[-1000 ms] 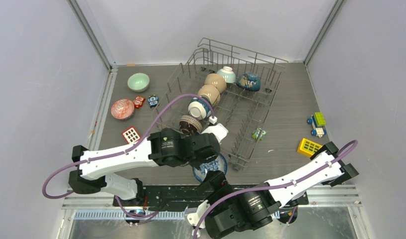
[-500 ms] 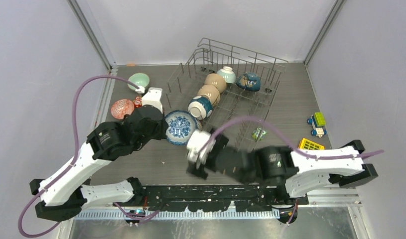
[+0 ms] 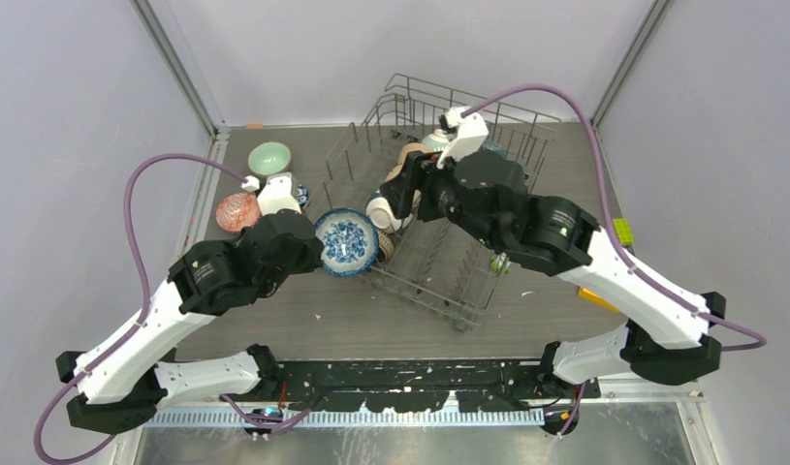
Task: Unload the bowls from the dish rack
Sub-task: Place the bowl at the center of the board.
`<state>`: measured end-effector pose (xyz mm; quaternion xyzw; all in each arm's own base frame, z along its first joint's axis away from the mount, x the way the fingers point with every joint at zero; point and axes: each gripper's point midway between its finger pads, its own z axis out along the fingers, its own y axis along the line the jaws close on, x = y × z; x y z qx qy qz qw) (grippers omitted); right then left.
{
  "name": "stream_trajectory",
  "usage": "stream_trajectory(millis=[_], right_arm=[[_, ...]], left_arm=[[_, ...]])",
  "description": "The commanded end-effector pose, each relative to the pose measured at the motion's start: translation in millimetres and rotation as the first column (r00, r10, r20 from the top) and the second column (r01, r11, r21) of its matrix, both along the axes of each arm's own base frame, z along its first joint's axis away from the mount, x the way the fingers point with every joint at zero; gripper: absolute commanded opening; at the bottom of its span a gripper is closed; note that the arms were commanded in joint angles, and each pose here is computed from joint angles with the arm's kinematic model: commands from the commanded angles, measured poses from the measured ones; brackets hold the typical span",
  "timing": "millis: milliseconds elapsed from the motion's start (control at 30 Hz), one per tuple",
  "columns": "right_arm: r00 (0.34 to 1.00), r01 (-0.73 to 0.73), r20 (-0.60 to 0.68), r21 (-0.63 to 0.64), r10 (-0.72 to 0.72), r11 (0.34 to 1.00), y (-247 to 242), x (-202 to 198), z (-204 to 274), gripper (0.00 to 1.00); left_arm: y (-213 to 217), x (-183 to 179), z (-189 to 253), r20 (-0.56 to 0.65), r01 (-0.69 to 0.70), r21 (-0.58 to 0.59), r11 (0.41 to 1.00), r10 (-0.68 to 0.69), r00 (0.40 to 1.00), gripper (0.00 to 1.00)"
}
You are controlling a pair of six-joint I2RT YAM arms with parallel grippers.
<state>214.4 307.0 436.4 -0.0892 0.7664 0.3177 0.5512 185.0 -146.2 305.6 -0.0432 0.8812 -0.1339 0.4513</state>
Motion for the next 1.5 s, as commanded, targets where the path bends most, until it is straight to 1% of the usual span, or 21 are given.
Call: stream_trajectory(millis=[0,67,133,300,467,600,700,967,1233,1300,1400,1433,1467], right_arm=[[0.988,-0.066,-0.140,-0.033,0.061,0.997,18.1,-4.7,-25.4,0.65],[0.985,-0.087,-0.155,-0.055,0.077,0.995,24.0,-4.0,-32.0,0.63],[0.981,-0.103,-0.169,-0.069,0.090,0.992,29.4,-3.7,-38.1,0.63],[0.979,-0.102,-0.185,-0.101,0.082,0.990,34.3,-0.2,-53.9,0.64],[0.978,-0.104,-0.195,-0.142,0.076,0.984,34.6,1.2,-68.6,0.61],[0.973,-0.120,-0.216,-0.186,0.079,0.975,37.9,1.8,-84.0,0.56],[0.971,-0.123,-0.227,-0.217,0.072,0.969,38.0,3.0,-95.0,0.54],[0.967,-0.131,-0.244,-0.254,0.067,0.958,39.8,4.4,-112.0,0.45],[0.964,-0.140,-0.256,-0.272,0.069,0.952,42.1,4.4,-121.7,0.28],[0.964,-0.141,-0.257,-0.276,0.068,0.951,41.8,4.3,-123.2,0.21],[0.964,-0.139,-0.256,-0.281,0.065,0.950,40.5,4.5,-124.2,0.05],[0.965,-0.136,-0.255,-0.283,0.063,0.949,39.8,4.9,-124.4,0.01],[0.966,-0.133,-0.251,-0.284,0.060,0.949,38.6,5.3,-123.8,0.01]], left_arm=[[-3.2,7.8,18.7,0.021,-0.116,-0.167,0.979,0.121,0.992,0.00],[-4.2,7.3,20.8,0.010,-0.127,-0.188,0.974,0.132,0.991,0.00],[-8.2,6.9,21.9,0.001,-0.123,-0.203,0.972,0.126,0.992,0.00],[-14.3,6.5,18.7,-0.024,-0.114,-0.191,0.975,0.112,0.993,0.00],[-17.5,6.5,16.9,-0.032,-0.107,-0.190,0.976,0.103,0.994,0.00],[-20.1,7.0,16.5,-0.034,-0.101,-0.193,0.976,0.096,0.995,0.00],[-23.0,7.1,15.2,-0.038,-0.095,-0.197,0.976,0.089,0.995,0.00],[-25.3,7.2,14.9,-0.037,-0.085,-0.201,0.976,0.080,0.996,0.00],[-27.0,7.6,13.9,-0.037,-0.081,-0.202,0.976,0.075,0.996,0.00],[-27.3,8.1,13.8,-0.036,-0.083,-0.206,0.975,0.077,0.996,0.00],[-28.8,8.2,13.5,-0.037,-0.080,-0.208,0.975,0.074,0.997,0.00],[-29.6,8.3,13.2,-0.038,-0.078,-0.209,0.975,0.071,0.997,0.00],[-30.1,8.0,13.0,-0.038,-0.075,-0.211,0.975,0.069,0.997,0.00]])
